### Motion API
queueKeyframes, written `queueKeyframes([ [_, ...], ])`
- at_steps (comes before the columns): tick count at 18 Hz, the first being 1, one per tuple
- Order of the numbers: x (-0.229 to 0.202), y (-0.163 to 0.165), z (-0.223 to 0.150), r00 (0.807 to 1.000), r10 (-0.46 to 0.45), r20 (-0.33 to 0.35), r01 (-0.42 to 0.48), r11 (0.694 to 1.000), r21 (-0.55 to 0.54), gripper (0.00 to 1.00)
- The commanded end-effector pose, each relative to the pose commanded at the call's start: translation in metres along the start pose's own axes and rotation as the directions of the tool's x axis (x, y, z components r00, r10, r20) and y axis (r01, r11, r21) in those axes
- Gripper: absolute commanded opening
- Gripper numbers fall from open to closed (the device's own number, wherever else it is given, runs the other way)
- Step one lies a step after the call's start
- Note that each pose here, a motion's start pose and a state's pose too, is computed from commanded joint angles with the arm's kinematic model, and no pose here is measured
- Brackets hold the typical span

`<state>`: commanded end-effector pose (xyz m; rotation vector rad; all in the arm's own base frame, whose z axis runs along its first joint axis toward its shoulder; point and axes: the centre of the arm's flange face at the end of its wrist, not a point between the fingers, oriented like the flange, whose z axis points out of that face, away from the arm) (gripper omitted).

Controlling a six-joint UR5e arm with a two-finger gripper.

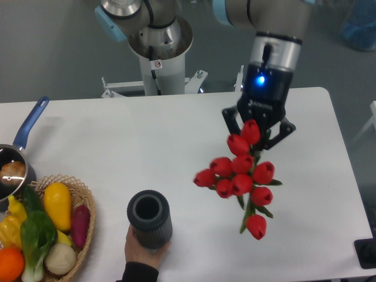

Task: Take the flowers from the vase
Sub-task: 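Lift the gripped tulips up out of the grey vase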

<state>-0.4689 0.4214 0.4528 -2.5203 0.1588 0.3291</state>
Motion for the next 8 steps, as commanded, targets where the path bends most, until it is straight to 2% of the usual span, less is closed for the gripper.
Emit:
queueKeyframes([
  [2, -0.004, 0.01, 0.013, 1.0, 0.024, -0.003, -0.024, 0.999, -0.045, 0.0],
  [4, -0.006, 0.022, 0.026, 0.996, 0.091, -0.001, -0.09, 0.986, -0.139, 0.0],
  [8, -0.003, 0.047, 0.052, 0.985, 0.161, -0.061, -0.172, 0.93, -0.325, 0.01],
])
